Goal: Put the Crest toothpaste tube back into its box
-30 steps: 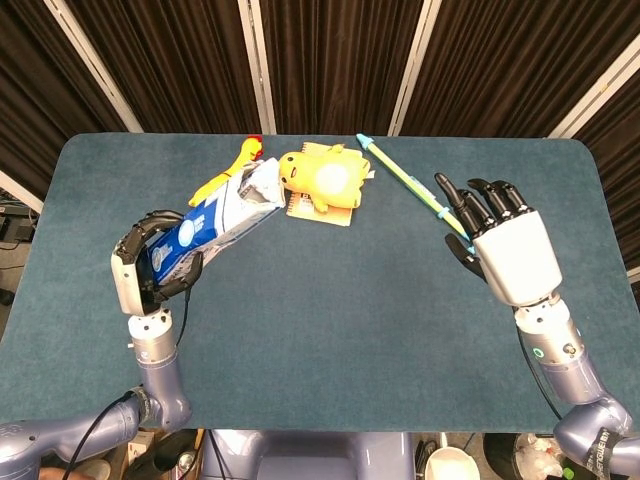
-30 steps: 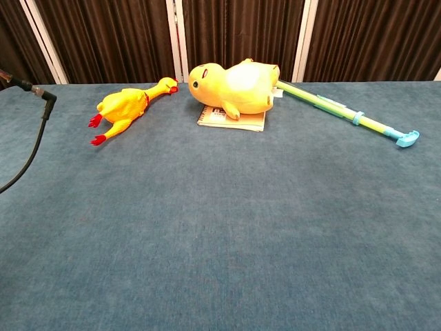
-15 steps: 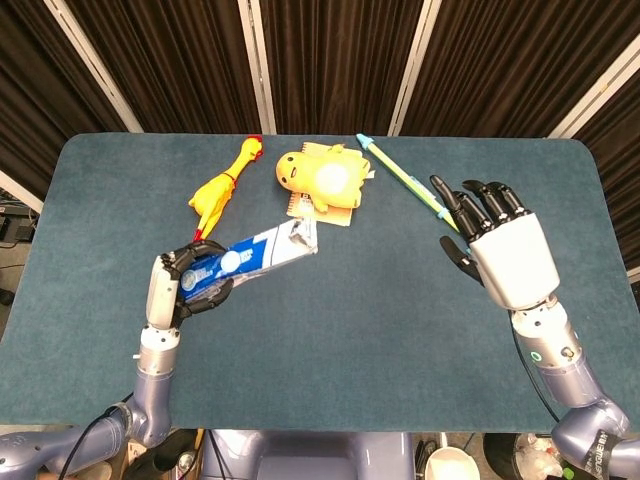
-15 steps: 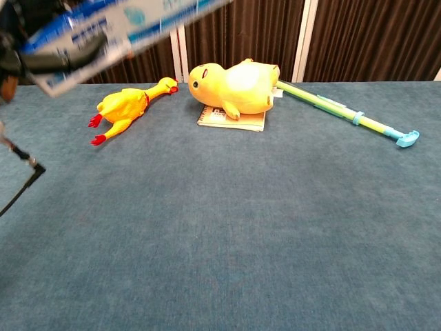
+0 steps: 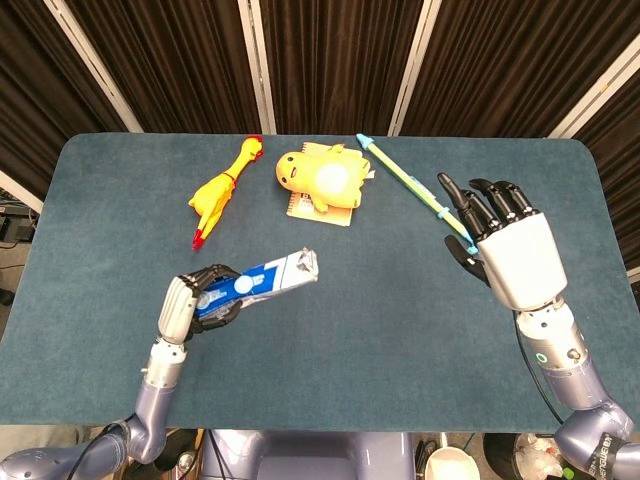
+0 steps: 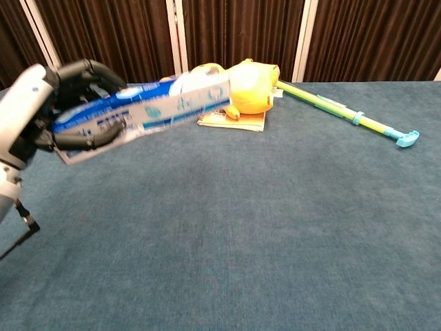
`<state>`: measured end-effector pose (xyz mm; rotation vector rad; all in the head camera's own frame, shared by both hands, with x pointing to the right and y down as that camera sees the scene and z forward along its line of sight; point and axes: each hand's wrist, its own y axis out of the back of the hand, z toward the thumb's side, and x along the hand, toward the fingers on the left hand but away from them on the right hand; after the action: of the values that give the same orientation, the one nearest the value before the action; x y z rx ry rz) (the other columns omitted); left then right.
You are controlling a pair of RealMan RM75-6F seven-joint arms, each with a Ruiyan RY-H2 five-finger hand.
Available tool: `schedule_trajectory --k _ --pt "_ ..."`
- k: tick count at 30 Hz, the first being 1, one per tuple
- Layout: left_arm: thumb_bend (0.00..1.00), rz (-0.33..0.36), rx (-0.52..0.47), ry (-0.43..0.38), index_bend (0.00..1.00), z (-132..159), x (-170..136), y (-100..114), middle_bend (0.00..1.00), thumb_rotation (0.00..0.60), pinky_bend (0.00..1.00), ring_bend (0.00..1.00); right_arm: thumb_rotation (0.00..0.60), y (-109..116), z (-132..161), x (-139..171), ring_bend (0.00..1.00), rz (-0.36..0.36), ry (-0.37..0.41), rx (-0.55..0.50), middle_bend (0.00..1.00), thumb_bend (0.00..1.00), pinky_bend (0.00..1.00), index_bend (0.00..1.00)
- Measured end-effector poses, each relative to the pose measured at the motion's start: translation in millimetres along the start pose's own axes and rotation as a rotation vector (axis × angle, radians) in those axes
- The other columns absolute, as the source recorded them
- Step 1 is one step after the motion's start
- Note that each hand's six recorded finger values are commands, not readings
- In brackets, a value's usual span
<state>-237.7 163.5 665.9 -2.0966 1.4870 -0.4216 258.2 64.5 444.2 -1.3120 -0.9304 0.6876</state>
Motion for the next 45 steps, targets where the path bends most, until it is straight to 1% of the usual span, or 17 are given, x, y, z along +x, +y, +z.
schedule_trajectory --k 8,14,24,28,30,31,33,35,37,41,45 --pt "0.59 -0.082 0.034 0.062 0.36 -19.8 -19.5 -23.7 0.52 0.6 0.66 0.53 0.6 1.2 -2.3 -4.4 0.3 -0.005 -0.001 0.003 0.43 0.28 0.37 0.0" --pt "0.59 -0.122 0.045 0.101 0.36 -31.5 -34.2 -32.4 0.52 0.6 0.66 0.53 0.6 -0.6 -2.2 -6.2 0.3 -0.002 0.001 0.001 0.43 0.27 0.37 0.0" --pt "0.58 -0.183 0.055 0.111 0.35 -35.0 -50.2 -43.8 0.5 0.6 0.65 0.51 0.6 -2.6 2.6 -8.4 0.3 -0.002 0.01 -0.008 0.43 0.28 0.37 0.0" --pt "0.54 -0.212 0.07 0.123 0.33 -38.7 -58.2 -46.3 0.47 0.6 0.63 0.49 0.6 -1.1 3.0 -9.2 0.3 -0.006 0.008 -0.011 0.43 0.28 0.37 0.0" --pt "0.49 -0.225 0.078 0.132 0.31 -40.8 -61.9 -47.3 0.44 0.6 0.6 0.45 0.6 0.2 4.1 -8.4 0.3 -0.008 0.009 -0.013 0.43 0.28 0.37 0.0" --pt "0.46 -0.232 0.083 0.135 0.29 -41.8 -63.8 -47.6 0.41 0.6 0.56 0.42 0.6 0.5 4.3 -8.2 0.3 -0.008 0.01 -0.012 0.43 0.28 0.37 0.0" --pt "0.39 -0.245 0.095 0.137 0.24 -43.2 -66.3 -47.8 0.35 0.6 0.46 0.34 0.6 0.6 4.4 -9.0 0.3 -0.008 0.011 -0.012 0.43 0.28 0.37 0.0" --pt "0.31 -0.251 0.109 0.133 0.17 -43.9 -67.0 -46.3 0.26 0.6 0.33 0.24 0.6 -0.1 4.3 -11.0 0.3 -0.004 0.012 -0.011 0.43 0.28 0.37 0.0" --pt "0.26 -0.251 0.114 0.131 0.12 -43.8 -66.7 -45.3 0.2 0.6 0.24 0.17 0.6 -0.1 4.6 -11.3 0.3 -0.003 0.014 -0.01 0.43 0.27 0.37 0.0" --pt "0.21 -0.248 0.129 0.122 0.05 -42.4 -64.0 -41.7 0.13 0.6 0.16 0.09 0.6 -0.9 5.5 -10.2 0.3 0.0 0.012 -0.016 0.43 0.28 0.37 0.0" --pt "0.21 -0.245 0.141 0.108 0.03 -39.2 -61.0 -35.5 0.11 0.6 0.14 0.08 0.6 2.1 10.8 3.9 0.3 0.002 0.015 -0.016 0.43 0.28 0.37 0.0"
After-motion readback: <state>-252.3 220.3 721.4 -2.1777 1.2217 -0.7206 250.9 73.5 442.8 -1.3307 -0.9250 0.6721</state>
